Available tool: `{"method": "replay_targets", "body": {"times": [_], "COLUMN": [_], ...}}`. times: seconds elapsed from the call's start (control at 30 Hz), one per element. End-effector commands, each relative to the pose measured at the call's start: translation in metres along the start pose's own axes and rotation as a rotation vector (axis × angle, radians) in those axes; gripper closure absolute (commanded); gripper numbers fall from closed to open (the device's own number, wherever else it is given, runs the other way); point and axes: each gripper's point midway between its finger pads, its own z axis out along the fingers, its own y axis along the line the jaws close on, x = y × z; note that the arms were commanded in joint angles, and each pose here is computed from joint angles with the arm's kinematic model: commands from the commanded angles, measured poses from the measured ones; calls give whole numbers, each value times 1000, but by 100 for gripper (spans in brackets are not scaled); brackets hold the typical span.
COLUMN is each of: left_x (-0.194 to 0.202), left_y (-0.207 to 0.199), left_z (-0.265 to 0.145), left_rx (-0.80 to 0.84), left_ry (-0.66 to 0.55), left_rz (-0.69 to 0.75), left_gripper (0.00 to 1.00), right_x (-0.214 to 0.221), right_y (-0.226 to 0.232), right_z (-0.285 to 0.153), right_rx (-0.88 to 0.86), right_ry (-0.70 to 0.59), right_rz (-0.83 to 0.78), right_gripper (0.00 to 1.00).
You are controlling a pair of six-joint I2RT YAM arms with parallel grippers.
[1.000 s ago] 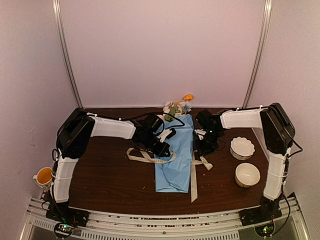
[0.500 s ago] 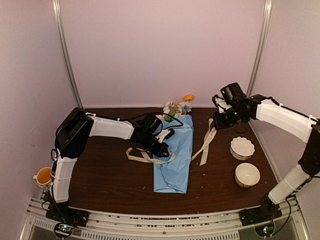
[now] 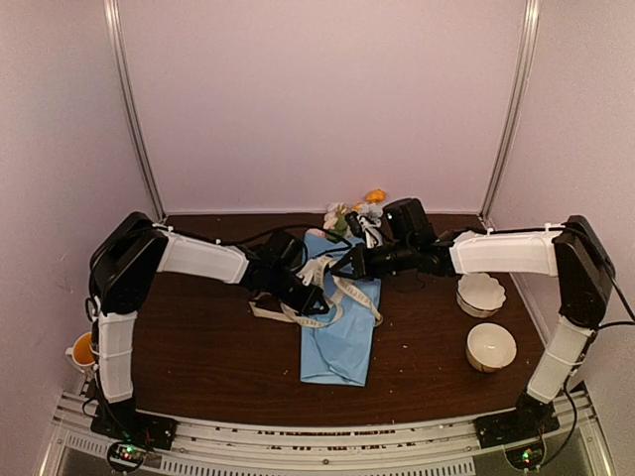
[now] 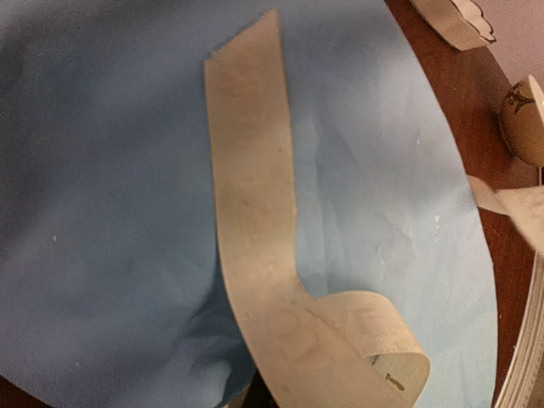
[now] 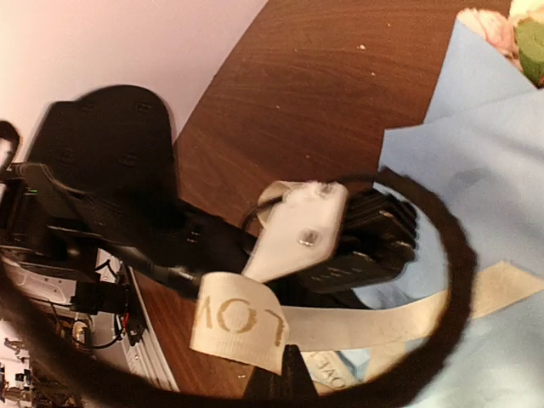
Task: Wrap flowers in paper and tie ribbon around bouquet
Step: Place the right side of the ribbon on the folded bouquet, then pass from the left arm to the right
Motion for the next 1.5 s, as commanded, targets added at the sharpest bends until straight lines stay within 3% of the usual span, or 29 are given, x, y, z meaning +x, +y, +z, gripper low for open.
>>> {"method": "replay_targets", "body": {"times": [0.0, 0.2, 0.43, 0.63, 0.7, 0.8, 1.0, 1.27, 1.47], "left_x": [-46, -53, -22, -13, -18, -32, -70, -108, -118], "left_y": [-19, -29, -11, -23, -32, -45, -52, -47, -50], "left_z": [-41, -84, -131, -188, -198, -201, -187, -170, -166], "left_rx": [96, 89, -149, -287, -305, -300, -264, -271, -257], "left_ry": [-211, -327, -309, -335, -335, -327, -342, -353, -359], "left_rz": [1, 63, 181, 364, 441, 510, 539, 505, 518], "left_gripper": [100, 100, 100, 100, 100, 100, 100, 100, 100], "right_x": [-16, -1, -23, -22, -18, -19, -32, -45, -39], "right_y": [-3, -31, -37, -41, -41, -37, -16, 15, 46], "right_z": [3, 21, 43, 68, 72, 67, 41, -8, -25], "right_rx": [-98, 3, 25, 11, 13, 14, -3, -102, -280], "right_ry": [-126, -53, -25, -1, 22, 26, 12, -110, -156], "right_rz": [156, 173, 160, 202, 202, 186, 127, 85, 54], "right_gripper": [100, 100, 100, 100, 92, 75, 57, 56, 53]}}
